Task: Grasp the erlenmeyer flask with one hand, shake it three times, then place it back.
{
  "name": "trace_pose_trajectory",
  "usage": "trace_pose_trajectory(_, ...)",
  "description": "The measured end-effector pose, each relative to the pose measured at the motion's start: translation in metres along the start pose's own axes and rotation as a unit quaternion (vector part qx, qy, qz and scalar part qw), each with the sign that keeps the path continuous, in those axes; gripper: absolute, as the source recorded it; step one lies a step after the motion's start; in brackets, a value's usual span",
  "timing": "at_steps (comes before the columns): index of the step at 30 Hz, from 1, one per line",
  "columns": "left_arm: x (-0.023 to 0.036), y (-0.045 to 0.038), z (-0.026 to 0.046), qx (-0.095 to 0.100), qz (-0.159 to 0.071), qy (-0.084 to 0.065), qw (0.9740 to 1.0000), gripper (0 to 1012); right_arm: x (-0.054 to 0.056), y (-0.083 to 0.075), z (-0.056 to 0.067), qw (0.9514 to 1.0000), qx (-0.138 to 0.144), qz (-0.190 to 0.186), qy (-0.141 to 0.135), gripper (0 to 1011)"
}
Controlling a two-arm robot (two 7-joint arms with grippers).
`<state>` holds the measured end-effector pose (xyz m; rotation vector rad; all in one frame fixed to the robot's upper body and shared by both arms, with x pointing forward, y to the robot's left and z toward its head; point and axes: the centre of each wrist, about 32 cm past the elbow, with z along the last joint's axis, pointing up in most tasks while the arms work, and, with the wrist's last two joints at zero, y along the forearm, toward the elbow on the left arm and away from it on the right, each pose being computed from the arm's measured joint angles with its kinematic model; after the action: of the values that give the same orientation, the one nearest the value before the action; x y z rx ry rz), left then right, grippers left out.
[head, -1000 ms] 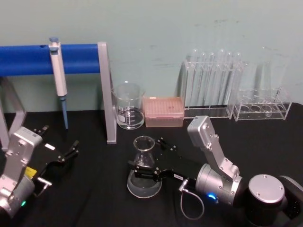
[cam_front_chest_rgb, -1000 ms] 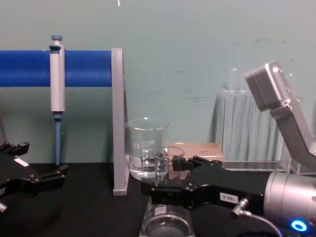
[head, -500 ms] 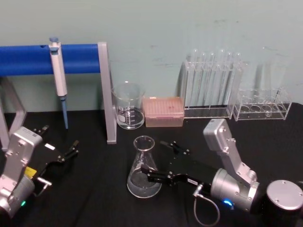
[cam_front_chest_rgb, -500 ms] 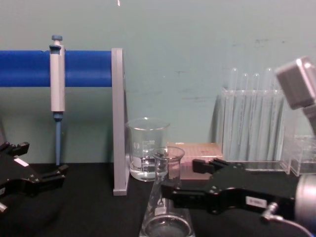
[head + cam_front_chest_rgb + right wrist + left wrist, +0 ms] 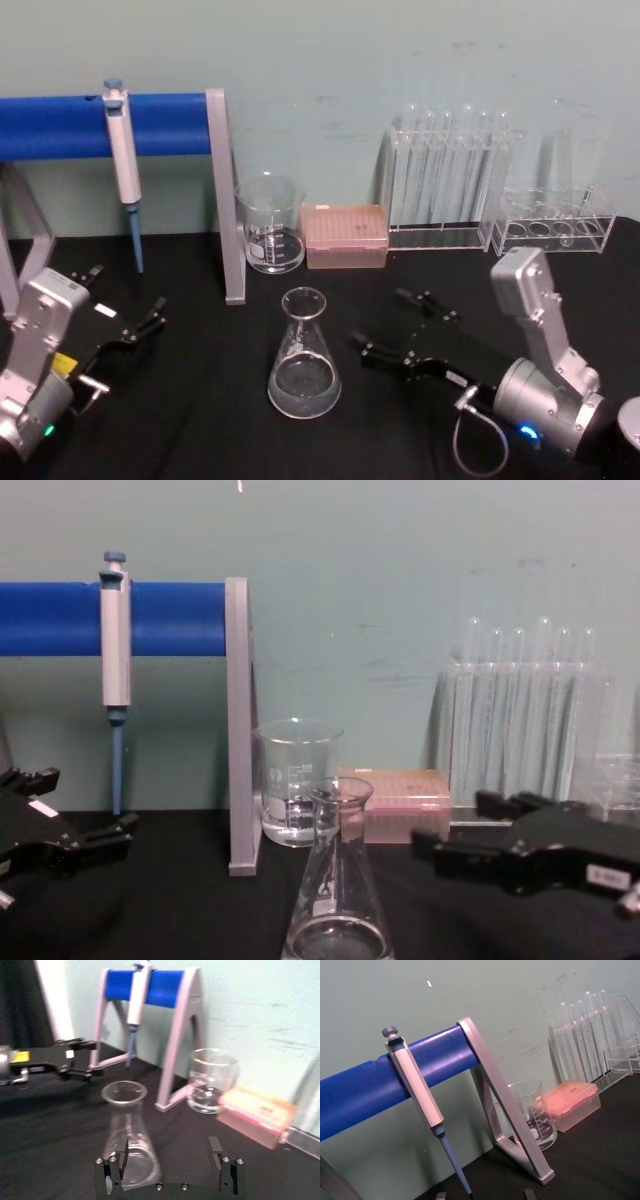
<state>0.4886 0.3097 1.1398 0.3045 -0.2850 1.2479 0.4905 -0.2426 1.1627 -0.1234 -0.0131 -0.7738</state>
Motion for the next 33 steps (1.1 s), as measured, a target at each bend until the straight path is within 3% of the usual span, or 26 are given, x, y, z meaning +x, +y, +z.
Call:
trace_pose_trajectory(7, 0.0000, 0.0000, 0.0000, 0.000, 0.000, 0.000, 1.0000, 1001, 0.002, -0.002, -0.002, 0.9983, 0.017, -0.054, -0.012, 1000)
trace_pose_trajectory(19, 0.0000, 0.0000, 0.0000, 0.000, 0.000, 0.000, 1.0000, 1001, 0.001, 0.012, -0.007, 0.9894, 0.033, -0.137, -0.037, 1000)
trace_pose_trajectory(33, 0.0000, 0.0000, 0.0000, 0.000, 0.000, 0.000, 1.0000, 1001, 0.003, 0.035, -0.013, 0.9837, 0.017, -0.177, -0.028, 1000)
